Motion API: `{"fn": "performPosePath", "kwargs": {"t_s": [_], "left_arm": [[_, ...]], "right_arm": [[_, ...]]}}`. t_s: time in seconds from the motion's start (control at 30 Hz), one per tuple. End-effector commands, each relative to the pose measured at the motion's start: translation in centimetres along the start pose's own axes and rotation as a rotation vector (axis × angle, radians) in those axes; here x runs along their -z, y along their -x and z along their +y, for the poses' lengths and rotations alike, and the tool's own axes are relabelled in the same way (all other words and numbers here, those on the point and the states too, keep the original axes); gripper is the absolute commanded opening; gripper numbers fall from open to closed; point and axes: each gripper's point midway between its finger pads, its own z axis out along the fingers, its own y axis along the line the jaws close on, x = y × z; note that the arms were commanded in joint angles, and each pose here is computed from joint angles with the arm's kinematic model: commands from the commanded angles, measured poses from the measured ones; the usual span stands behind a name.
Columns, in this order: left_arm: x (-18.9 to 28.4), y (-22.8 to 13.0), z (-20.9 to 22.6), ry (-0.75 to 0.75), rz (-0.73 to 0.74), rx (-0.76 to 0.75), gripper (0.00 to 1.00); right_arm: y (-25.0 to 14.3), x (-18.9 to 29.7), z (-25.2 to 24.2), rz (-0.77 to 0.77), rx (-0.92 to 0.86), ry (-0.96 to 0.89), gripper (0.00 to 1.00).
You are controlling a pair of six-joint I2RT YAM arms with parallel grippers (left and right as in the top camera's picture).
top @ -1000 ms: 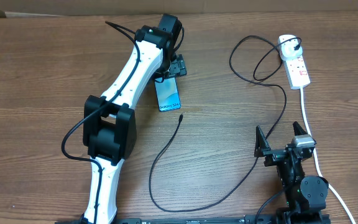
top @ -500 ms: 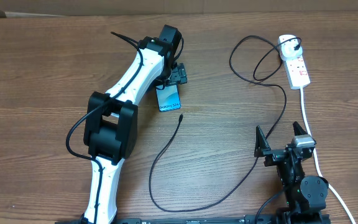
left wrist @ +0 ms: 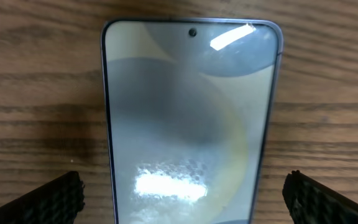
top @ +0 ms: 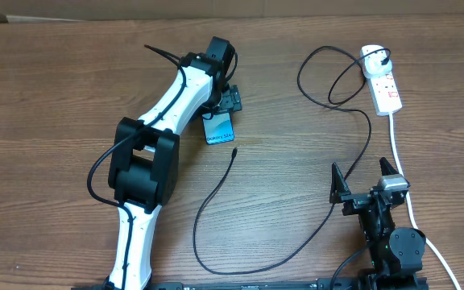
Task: Plug charger to phone and switch on socket
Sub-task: 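Close the left gripper on the phone's sides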
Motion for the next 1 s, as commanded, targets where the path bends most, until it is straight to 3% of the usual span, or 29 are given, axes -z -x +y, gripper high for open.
{"fn": "performPosePath", "kwargs": {"t_s": [0.0, 0.73, 0.97], "left_arm": [[-1.2, -0.9, 0.4, 0.027, 0.021, -0.025, 1.0], [-2.0, -0.9, 0.5, 0.023, 0.008, -0.044, 1.0], [-2.3, -1.1, 0.6, 0.025, 0.01, -0.044, 0.96]], "right_arm": [[-0.1, 0.0, -0.3, -0.006, 0.0, -0.015, 1.0], [-0.1, 0.0, -0.3, -0.006, 0.0, -0.015, 1.0], [-0.1, 0.0, -0.3, -0.006, 0.0, -0.016, 1.0]]}}
